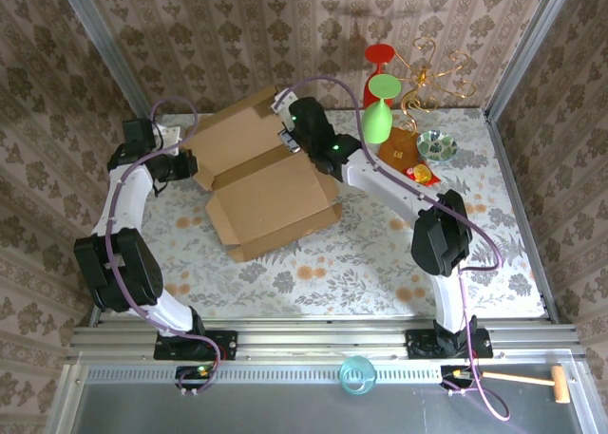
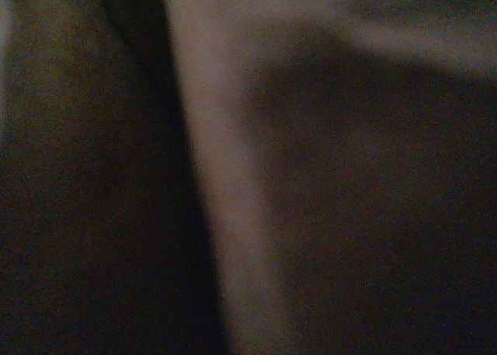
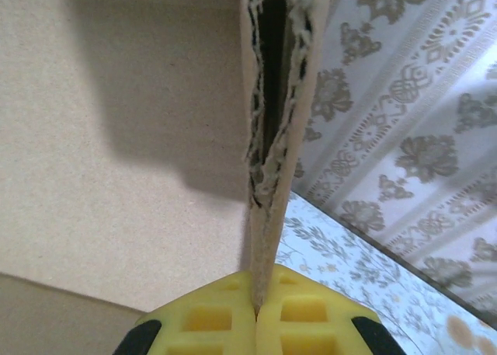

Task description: Fold the paper box

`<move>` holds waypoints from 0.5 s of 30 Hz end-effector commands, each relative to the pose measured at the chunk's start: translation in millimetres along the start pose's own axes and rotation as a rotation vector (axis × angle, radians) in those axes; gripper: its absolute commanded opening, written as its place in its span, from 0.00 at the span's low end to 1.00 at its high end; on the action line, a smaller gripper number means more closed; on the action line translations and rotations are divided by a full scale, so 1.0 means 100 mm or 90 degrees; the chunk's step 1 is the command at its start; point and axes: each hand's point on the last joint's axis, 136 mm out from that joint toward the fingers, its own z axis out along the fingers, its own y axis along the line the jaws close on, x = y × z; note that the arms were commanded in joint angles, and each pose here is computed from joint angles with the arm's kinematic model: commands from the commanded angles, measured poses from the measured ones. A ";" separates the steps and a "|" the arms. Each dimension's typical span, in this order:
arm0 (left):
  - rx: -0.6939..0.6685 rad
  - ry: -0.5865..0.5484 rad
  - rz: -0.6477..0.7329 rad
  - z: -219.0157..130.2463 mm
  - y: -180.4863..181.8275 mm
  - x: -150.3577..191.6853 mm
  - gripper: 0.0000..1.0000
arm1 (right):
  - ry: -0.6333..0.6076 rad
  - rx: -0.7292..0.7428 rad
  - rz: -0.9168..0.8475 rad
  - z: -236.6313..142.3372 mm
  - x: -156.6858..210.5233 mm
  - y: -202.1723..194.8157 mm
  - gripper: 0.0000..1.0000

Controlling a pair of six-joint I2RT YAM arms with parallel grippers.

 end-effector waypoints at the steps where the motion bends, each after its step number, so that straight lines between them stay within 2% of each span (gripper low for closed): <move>1: 0.037 -0.020 0.021 -0.04 -0.21 -0.14 0.00 | 0.012 0.093 0.009 -0.05 -0.05 0.02 0.00; 8: 0.001 -0.023 -0.010 -0.04 -0.21 -0.16 0.00 | 0.033 0.282 0.057 -0.29 -0.06 -0.27 0.00; 15: -0.013 -0.022 -0.035 -0.04 -0.27 -0.14 0.00 | 0.055 0.331 0.049 -0.38 -0.02 -0.36 0.00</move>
